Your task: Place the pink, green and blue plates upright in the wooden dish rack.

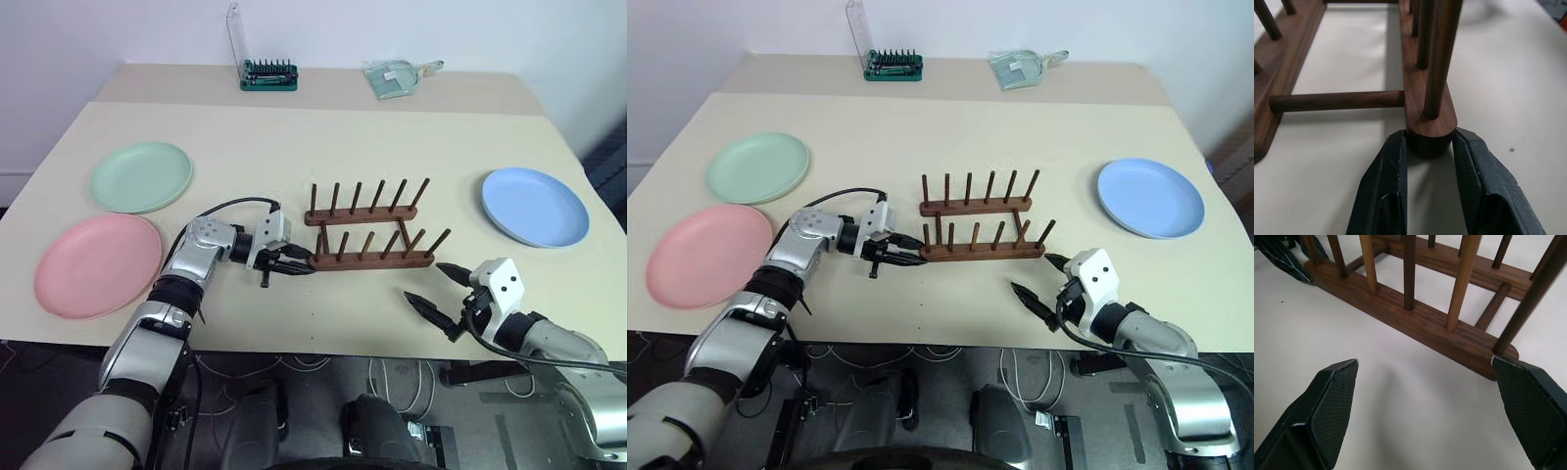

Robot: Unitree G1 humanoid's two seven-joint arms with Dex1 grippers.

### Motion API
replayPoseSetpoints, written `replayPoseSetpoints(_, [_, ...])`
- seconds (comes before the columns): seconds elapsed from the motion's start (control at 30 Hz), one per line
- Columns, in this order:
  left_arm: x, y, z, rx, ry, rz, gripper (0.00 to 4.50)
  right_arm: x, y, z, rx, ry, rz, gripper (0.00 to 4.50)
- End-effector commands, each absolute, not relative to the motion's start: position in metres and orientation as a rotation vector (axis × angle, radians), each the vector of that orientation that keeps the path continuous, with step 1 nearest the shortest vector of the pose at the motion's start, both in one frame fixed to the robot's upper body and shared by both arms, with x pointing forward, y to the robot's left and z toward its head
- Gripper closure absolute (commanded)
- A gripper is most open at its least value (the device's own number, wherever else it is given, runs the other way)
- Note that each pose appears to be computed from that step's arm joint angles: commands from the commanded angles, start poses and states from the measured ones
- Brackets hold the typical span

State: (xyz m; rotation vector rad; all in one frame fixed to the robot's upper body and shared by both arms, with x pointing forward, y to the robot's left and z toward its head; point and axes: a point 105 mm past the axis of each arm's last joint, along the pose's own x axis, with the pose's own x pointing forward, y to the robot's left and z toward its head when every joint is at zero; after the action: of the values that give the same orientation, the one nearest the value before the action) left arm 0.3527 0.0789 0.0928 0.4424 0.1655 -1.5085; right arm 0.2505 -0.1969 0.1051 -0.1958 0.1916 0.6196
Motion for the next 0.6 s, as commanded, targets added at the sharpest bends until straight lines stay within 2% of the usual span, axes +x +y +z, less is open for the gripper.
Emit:
replayPoseSetpoints(0.03, [0.361, 0.082, 0.101, 0.428, 0.145, -1.463, 2.37, 0.249, -0.197, 0.119, -0.225, 0.147, 0.618, 0.0])
replayPoseSetpoints(0.17, [0.36, 0.09, 0.102, 0.426, 0.132, -1.43, 0.5, 0.25, -0.197, 0.12, -0.229, 0.151, 0.622, 0.0])
replayPoseSetpoints(0.27, [0.355, 0.098, 0.104, 0.396, 0.15, -1.425, 0.5, 0.249, -0.197, 0.119, -0.228, 0.159, 0.63, 0.0])
replayPoseSetpoints(0.37, [0.347, 0.11, 0.104, 0.374, 0.191, -1.418, 1.48, 0.25, -0.196, 0.118, -0.228, 0.169, 0.641, 0.85])
replayPoseSetpoints(0.57, [0.326, 0.118, 0.105, 0.363, 0.22, -1.418, 4.39, 0.256, -0.198, 0.106, -0.257, 0.224, 0.642, 3.82])
replayPoseSetpoints(0.6, [0.322, 0.116, 0.105, 0.367, 0.223, -1.425, 4.5, 0.257, -0.198, 0.104, -0.264, 0.229, 0.641, 4.33])
